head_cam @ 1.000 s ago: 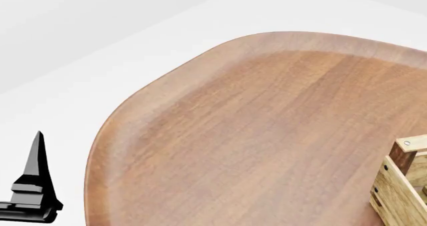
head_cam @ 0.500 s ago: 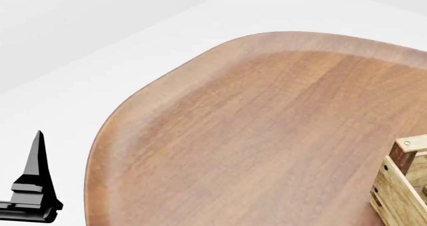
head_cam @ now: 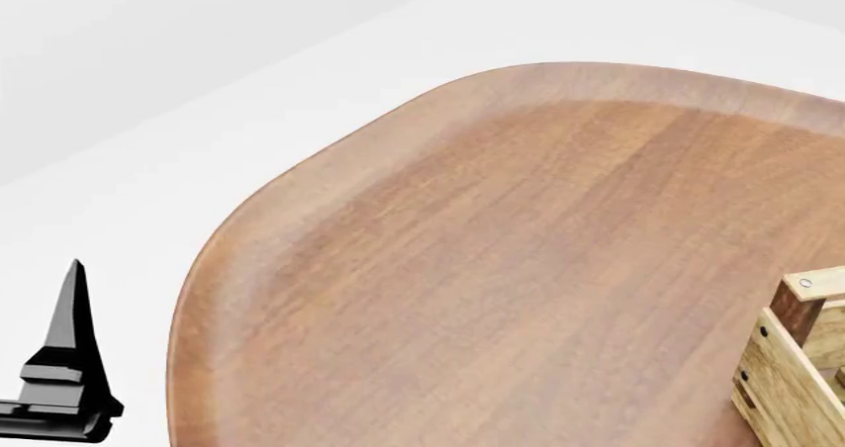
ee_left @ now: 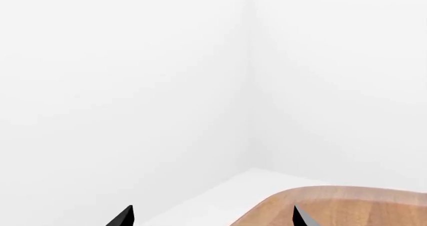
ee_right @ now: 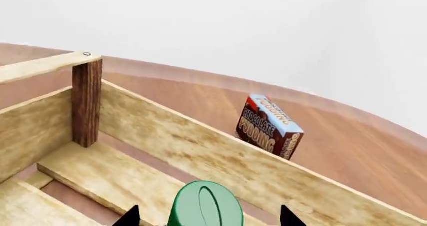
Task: Pick up the salad dressing and put it in the tray.
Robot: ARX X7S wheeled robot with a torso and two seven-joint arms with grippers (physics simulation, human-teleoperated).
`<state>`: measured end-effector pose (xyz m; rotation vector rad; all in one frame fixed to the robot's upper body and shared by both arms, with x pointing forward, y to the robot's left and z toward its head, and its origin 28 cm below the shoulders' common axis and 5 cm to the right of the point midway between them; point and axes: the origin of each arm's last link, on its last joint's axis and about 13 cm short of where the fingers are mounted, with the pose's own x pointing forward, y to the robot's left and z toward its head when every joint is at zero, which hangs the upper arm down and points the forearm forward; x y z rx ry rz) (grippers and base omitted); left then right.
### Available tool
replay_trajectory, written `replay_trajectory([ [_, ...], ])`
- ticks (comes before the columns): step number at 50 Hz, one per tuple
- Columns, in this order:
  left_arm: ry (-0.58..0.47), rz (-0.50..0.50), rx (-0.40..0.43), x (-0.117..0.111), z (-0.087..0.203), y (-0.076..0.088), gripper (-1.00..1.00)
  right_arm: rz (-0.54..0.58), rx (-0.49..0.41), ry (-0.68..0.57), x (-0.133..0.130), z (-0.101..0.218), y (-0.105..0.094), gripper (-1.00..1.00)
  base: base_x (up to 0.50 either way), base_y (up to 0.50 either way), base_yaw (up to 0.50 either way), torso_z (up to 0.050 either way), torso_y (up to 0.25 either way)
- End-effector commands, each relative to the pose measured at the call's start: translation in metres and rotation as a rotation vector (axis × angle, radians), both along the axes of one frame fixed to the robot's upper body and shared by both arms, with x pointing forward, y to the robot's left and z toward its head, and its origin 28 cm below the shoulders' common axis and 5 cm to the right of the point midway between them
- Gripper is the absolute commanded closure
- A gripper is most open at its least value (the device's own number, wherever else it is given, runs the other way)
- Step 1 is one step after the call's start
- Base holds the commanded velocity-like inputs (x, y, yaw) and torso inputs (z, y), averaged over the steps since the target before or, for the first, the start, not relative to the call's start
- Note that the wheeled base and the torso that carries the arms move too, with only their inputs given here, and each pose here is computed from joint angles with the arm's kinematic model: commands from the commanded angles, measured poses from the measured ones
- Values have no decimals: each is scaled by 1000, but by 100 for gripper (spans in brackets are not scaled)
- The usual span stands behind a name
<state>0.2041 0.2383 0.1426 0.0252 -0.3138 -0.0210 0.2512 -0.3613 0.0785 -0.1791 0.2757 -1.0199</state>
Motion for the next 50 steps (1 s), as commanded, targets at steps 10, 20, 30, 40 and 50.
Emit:
replay_trajectory([
  [10, -8, 3, -4, -2, 2, 1, -100, 212, -196, -202, -36, 71, 57, -100, 0, 0, 0, 0, 0],
  [20, -91, -1, -38, -6, 7, 3, -100, 301, -366, -367, -51, 92, 93, -100, 0, 0, 0, 0, 0],
  [30, -494, 59, -129, -32, 44, 18, -100, 381, -624, -677, -86, 122, 140, -100, 0, 0, 0, 0, 0],
  [40, -683, 95, -143, -45, 52, 21, -100, 378, -715, -884, -108, 128, 157, -100, 0, 0, 0, 0, 0],
  [50, -789, 125, -155, -54, 53, 22, -100, 369, -758, -1033, -122, 126, 165, -100, 0, 0, 0, 0, 0],
])
